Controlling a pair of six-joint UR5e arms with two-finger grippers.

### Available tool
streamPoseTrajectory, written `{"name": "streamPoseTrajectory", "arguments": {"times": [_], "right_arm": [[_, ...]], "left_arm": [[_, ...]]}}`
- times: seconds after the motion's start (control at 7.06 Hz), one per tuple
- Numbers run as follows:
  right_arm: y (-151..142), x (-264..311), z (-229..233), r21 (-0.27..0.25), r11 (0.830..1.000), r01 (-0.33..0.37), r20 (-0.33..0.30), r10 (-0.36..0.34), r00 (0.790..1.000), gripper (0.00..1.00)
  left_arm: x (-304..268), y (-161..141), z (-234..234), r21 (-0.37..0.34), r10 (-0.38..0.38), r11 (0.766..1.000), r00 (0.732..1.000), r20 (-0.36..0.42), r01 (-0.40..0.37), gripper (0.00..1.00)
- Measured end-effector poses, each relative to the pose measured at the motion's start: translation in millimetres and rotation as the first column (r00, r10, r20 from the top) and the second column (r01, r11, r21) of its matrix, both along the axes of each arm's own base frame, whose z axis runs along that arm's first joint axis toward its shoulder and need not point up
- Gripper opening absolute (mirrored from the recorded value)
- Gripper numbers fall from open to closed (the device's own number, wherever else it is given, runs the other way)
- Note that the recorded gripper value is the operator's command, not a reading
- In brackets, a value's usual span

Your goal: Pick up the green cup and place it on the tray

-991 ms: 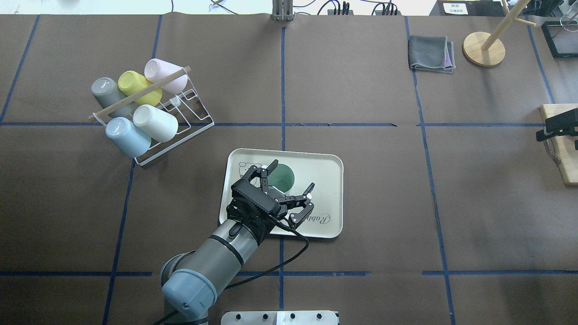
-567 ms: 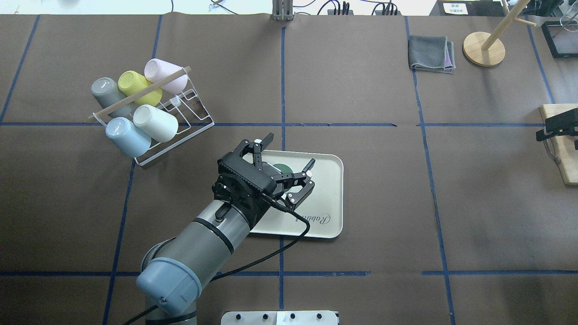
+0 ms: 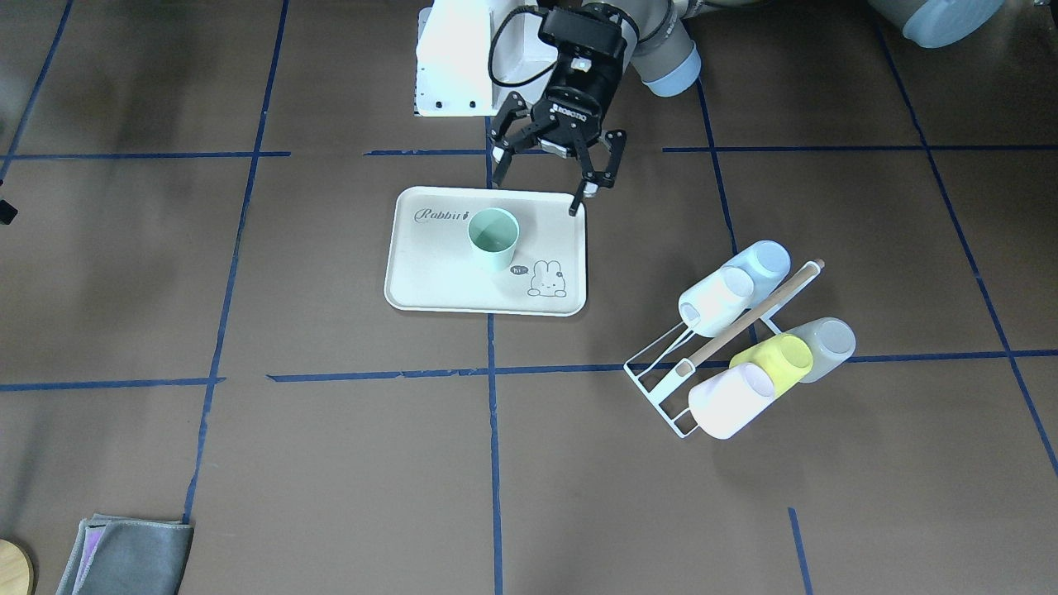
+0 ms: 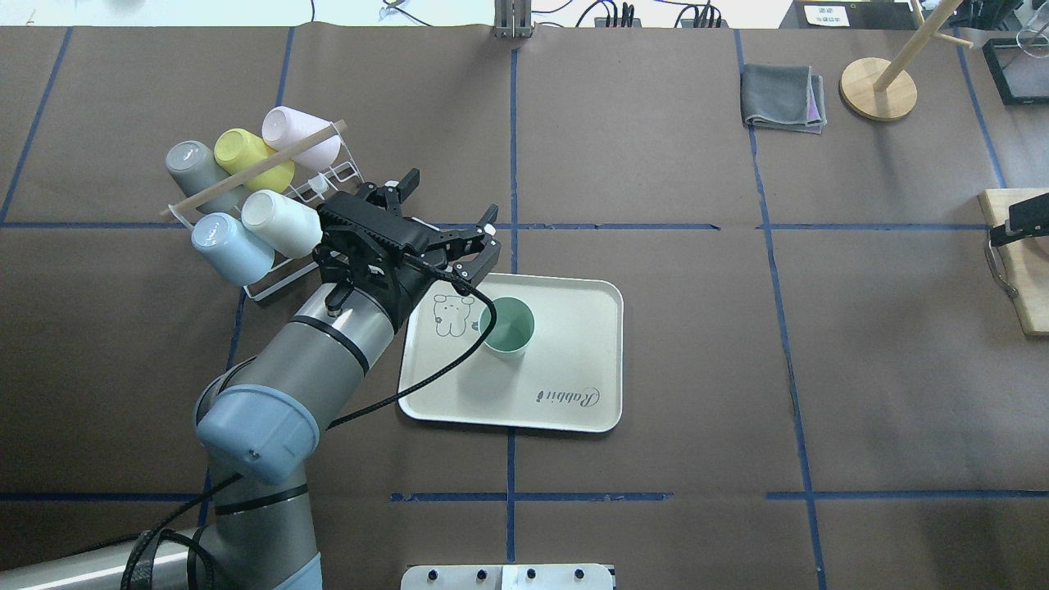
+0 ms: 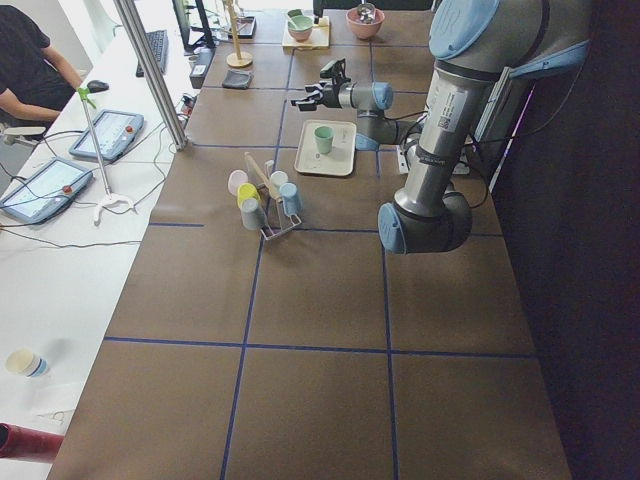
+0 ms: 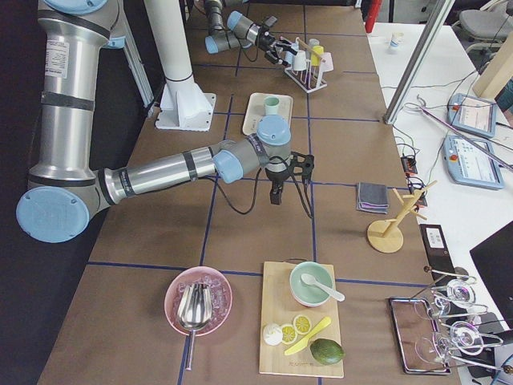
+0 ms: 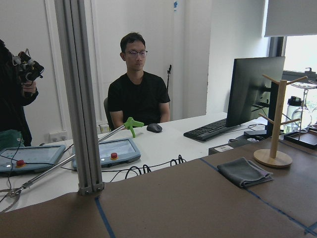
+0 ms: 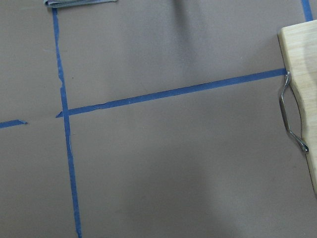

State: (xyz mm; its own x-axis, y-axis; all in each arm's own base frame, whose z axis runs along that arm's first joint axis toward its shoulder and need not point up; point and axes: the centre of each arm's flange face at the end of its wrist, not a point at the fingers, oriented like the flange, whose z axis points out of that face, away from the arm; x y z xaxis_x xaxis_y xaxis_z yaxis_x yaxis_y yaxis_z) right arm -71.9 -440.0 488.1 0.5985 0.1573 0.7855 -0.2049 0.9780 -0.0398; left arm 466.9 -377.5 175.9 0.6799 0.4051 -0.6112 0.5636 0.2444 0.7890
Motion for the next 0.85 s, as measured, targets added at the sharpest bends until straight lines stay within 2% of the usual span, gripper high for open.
{"name": "streamPoseTrajectory", "arguments": {"times": [0.28, 0.42, 0.57, 0.71, 0.85], "right_arm": [[0.2, 2.7, -2.2, 0.008, 1.0, -0.003, 0.001, 0.003, 1.0, 1.0], [0.5, 3.7, -3.1, 0.01, 1.0, -0.005, 0.001, 0.005, 1.0, 1.0], [0.7, 4.2, -3.9, 0.011, 1.0, -0.005, 0.001, 0.005, 1.0, 1.0], [0.7, 4.2, -4.6, 0.013, 1.0, -0.005, 0.002, 0.005, 1.0, 1.0], [0.6, 4.1, -5.0, 0.013, 1.0, -0.005, 0.002, 0.005, 1.0, 1.0]], "left_arm": [[-23.8, -47.2, 13.3, -0.078, -0.042, 0.996, 0.995, 0.094, 0.05, 0.99], [-42.9, -69.1, 27.9, -0.125, -0.024, 0.991, 0.989, 0.148, 0.043, 0.99], [-70.1, -82.6, 51.0, -0.196, 0.025, 0.981, 0.979, 0.201, 0.015, 0.99], [-109.2, -90.2, 76.8, -0.309, 0.115, 0.95, 0.963, 0.242, -0.036, 0.99], [-150.2, -92.7, 98.3, -0.444, 0.219, 0.892, 0.943, 0.252, -0.089, 0.99]]}}
